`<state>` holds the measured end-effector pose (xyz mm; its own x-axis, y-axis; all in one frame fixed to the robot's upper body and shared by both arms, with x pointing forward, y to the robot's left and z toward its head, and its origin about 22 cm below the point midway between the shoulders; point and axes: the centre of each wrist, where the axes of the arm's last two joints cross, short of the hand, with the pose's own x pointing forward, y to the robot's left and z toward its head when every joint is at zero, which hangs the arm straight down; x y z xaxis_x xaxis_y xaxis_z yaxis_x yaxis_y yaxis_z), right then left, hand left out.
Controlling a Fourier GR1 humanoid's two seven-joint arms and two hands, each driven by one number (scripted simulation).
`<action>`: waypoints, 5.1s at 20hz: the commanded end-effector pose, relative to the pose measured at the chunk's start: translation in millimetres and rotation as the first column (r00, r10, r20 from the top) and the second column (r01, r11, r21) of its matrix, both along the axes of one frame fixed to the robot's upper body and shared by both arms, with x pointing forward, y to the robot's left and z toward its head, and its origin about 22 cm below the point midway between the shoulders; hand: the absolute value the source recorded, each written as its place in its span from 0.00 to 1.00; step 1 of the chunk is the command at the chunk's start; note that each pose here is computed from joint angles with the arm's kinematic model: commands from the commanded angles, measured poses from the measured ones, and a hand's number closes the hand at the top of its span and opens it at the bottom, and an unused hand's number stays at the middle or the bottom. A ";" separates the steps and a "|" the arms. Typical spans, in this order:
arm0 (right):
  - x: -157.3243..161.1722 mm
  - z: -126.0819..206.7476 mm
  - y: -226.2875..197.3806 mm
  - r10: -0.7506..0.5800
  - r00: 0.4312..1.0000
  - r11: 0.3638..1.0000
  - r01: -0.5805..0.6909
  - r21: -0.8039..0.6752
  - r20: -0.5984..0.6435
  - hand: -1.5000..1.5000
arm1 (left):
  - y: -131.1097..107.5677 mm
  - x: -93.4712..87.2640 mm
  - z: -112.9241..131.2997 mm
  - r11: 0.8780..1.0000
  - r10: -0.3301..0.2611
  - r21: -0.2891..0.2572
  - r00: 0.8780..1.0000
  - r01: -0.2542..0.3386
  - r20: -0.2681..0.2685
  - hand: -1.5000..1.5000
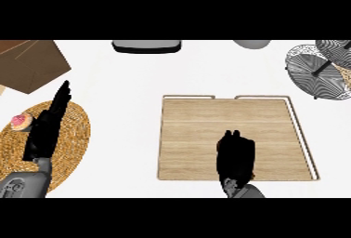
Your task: Pick the sweet potato from the tray and place it in the tiered basket
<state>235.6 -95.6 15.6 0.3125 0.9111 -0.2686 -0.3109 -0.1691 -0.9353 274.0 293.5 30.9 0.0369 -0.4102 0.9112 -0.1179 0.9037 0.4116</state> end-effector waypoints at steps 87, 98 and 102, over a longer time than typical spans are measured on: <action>175.0 186.5 -352.5 -0.474 0.645 0.773 -0.021 0.634 0.599 0.00 | -2.3 6.6 4.7 1.000 -0.022 -0.003 0.999 0.022 0.042 0.50; 140.4 227.2 -402.3 -0.639 0.505 0.689 0.041 0.723 0.580 0.00 | 21.8 -2.5 -11.3 1.000 0.007 0.009 1.000 -0.007 -0.009 0.50; 105.3 239.4 -439.1 -0.676 0.518 0.633 0.044 0.773 0.524 0.00 | 22.7 -8.8 -10.5 1.000 0.023 -0.004 1.000 -0.023 -0.003 0.50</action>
<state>365.7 -509.7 251.7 0.4113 0.5144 0.7525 0.6351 0.4304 -0.6414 274.8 303.8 27.3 0.0402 -0.4073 0.9124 -0.1240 0.9040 0.4091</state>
